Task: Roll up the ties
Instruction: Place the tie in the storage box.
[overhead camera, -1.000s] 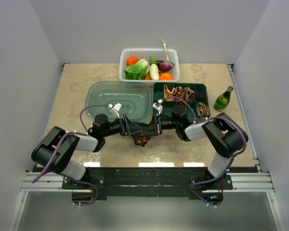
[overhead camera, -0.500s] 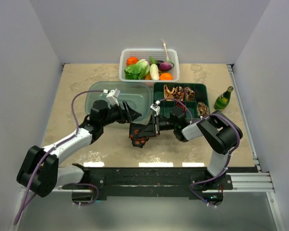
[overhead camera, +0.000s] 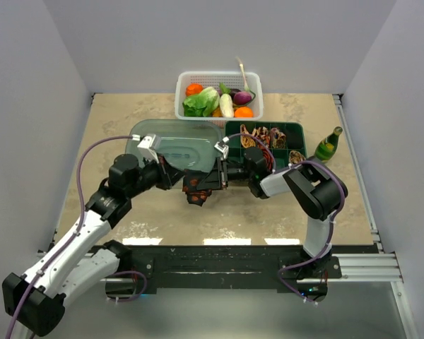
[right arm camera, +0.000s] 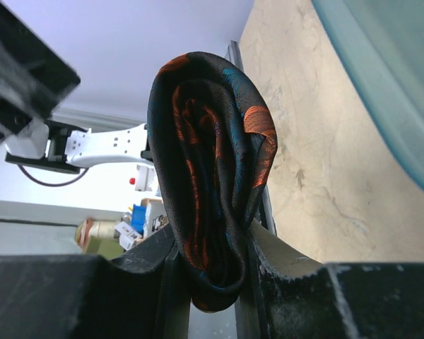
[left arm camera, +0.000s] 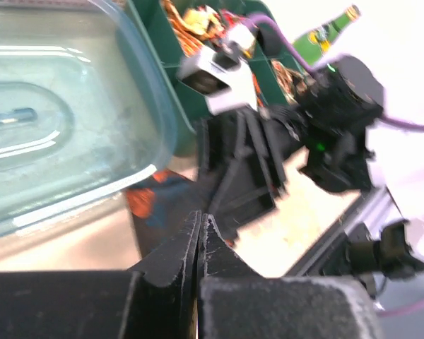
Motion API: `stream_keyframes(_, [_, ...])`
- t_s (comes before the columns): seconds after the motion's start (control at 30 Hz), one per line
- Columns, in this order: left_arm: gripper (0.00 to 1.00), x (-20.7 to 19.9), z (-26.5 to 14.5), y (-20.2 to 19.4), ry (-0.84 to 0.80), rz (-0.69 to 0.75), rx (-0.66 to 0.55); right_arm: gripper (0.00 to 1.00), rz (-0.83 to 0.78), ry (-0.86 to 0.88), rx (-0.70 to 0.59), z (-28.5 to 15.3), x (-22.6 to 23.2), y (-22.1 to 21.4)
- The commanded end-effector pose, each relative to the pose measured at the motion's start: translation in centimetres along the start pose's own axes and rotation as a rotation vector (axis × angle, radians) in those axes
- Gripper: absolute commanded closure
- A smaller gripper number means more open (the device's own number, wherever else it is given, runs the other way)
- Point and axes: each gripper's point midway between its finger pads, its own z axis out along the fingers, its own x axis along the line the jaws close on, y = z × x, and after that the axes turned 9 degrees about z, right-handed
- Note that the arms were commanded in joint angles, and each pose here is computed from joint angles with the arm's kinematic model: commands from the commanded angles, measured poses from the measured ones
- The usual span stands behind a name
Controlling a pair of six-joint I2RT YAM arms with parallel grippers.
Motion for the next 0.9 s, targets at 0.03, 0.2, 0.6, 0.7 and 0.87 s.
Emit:
stream_keyframes(0.03, [1.00, -3.7, -1.1, -4.5, -0.160, 0.026, 0.182, 0.69, -0.055, 0.024, -0.003, 0.7, 1.1, 1.8])
stream_keyframes(0.2, [1.00, -6.0, -1.6, -7.7, -0.232, 0.058, 0.321, 0.69, -0.078, 0.018, -0.014, 1.0, 1.6, 2.8])
stream_keyframes(0.6, [1.00, -3.6, -0.6, -14.5, -0.074, 0.186, 0.531, 0.69, -0.091, 0.001, -0.018, 1.1, 2.2, 3.3])
stream_keyframes(0.7, [1.00, -2.7, 0.0, -15.1, 0.015, 0.225, 0.552, 0.68, -0.093, -0.001, -0.016, 1.1, 2.4, 3.2])
stream_keyframes(0.87, [1.00, -0.3, 0.9, -13.9, 0.199, 0.249, 0.483, 0.68, -0.101, -0.002, -0.012, 0.8, 2.9, 3.0])
